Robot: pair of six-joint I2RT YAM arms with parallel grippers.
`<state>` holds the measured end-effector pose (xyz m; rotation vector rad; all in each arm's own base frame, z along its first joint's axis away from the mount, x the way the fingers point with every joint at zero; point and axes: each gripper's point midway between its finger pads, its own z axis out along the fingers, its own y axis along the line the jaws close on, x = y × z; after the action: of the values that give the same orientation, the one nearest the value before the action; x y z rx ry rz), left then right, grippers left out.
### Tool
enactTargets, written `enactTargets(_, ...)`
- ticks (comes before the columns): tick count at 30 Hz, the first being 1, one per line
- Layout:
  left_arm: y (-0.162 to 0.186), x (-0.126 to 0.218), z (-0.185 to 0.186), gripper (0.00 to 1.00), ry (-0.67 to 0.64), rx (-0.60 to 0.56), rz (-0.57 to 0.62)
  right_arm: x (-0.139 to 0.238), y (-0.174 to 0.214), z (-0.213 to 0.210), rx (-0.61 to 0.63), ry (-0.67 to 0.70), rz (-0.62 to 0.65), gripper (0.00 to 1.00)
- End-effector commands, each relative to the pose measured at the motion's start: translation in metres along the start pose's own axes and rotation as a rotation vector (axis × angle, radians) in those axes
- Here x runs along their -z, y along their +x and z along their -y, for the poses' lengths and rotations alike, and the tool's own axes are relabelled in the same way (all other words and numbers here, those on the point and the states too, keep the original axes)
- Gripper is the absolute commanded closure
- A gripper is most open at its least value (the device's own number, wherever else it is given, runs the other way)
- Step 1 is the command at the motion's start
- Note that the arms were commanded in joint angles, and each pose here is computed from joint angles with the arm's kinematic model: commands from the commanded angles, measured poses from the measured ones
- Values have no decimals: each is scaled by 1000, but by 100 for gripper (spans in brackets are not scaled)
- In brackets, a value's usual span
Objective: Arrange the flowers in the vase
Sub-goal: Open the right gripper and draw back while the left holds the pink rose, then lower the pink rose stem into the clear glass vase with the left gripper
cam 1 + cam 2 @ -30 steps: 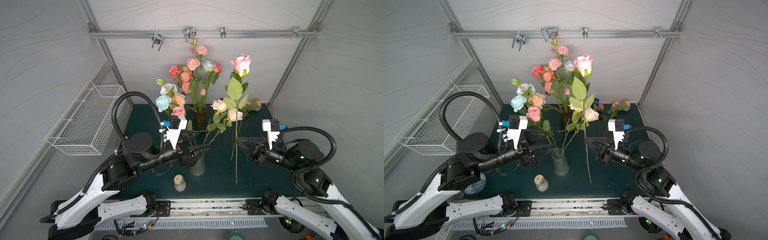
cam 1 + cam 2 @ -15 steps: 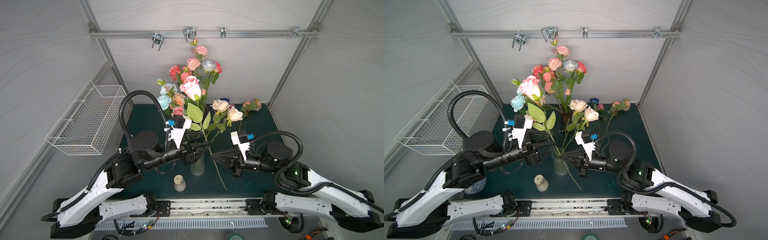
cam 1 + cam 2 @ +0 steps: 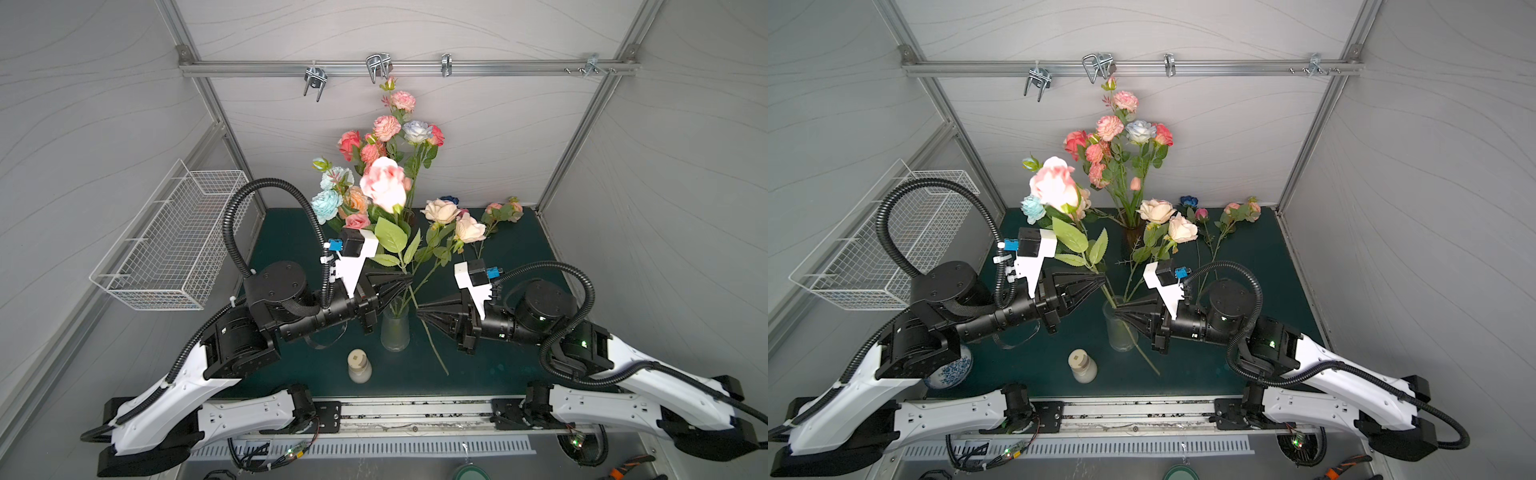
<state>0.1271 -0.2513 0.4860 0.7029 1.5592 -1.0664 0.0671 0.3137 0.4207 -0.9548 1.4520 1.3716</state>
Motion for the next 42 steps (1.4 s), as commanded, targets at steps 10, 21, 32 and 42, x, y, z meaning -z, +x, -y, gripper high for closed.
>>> enactTargets(10, -44, 14, -25, 100, -199, -170, 100, 49, -20, 31, 68, 253, 116, 29)
enactTargets(21, -62, -6, -51, 100, -385, -328, 53, 74, -28, 30, 91, 289, 150, 28)
enactTargets(32, -45, 0, -62, 100, -435, -300, -16, 78, -29, 31, 102, 303, 155, 28)
enactTargets(42, -12, -17, -74, 100, -458, -276, -84, 79, -27, 35, 96, 322, 151, 28)
